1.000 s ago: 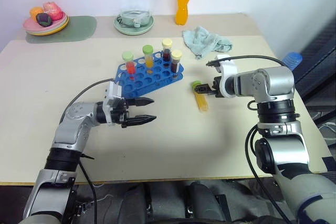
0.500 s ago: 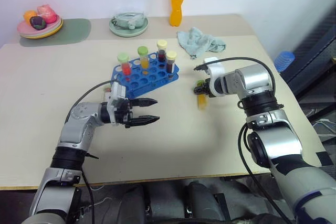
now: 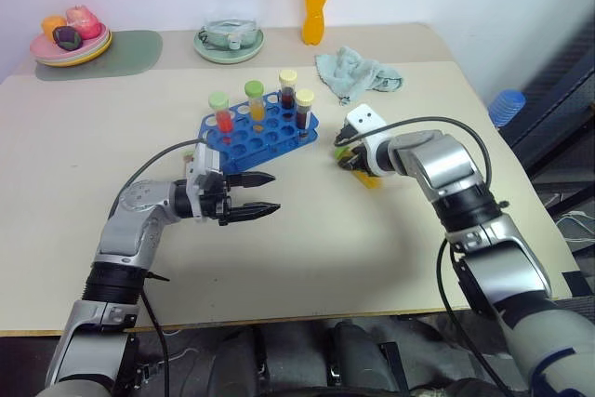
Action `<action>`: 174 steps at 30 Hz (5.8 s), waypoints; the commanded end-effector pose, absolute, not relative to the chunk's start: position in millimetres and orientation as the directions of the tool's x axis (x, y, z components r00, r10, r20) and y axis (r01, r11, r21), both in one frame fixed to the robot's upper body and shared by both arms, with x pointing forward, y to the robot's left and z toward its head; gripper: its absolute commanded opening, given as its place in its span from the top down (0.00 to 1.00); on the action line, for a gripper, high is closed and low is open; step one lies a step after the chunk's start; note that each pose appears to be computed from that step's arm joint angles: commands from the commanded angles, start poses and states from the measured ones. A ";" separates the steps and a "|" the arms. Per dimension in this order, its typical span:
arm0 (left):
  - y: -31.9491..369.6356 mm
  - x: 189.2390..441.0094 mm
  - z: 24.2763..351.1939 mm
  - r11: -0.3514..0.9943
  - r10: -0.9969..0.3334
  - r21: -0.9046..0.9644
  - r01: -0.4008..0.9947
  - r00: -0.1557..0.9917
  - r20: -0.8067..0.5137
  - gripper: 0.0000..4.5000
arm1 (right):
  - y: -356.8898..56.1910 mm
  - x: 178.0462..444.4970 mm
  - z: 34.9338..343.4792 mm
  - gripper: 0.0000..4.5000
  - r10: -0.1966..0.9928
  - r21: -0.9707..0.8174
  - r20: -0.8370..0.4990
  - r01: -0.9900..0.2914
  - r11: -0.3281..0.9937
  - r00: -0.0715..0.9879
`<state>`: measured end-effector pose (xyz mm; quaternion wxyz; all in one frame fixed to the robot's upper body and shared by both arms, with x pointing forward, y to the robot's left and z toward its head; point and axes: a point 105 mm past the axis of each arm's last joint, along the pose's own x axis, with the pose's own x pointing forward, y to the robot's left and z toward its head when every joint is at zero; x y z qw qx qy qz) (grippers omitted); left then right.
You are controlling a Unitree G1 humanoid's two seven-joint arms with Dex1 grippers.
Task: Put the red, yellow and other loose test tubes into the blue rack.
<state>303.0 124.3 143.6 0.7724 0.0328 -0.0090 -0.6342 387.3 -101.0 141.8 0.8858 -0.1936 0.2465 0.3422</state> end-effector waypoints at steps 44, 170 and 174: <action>197.9 286.1 174.4 0.697 -0.709 0.092 0.711 0.665 0.237 0.30 | 24.5 393.8 203.6 0.73 0.690 -0.075 0.531 -0.783 0.617 0.492; 155.0 272.0 128.9 0.470 -0.880 0.062 0.880 0.462 0.115 0.30 | -137.3 336.9 131.1 0.83 0.269 -0.034 -0.930 -0.789 0.614 0.250; 154.6 265.7 128.7 0.402 -0.915 0.073 0.913 0.396 0.084 0.30 | -136.6 336.4 130.7 0.83 0.270 -0.037 -0.930 -0.794 0.606 0.249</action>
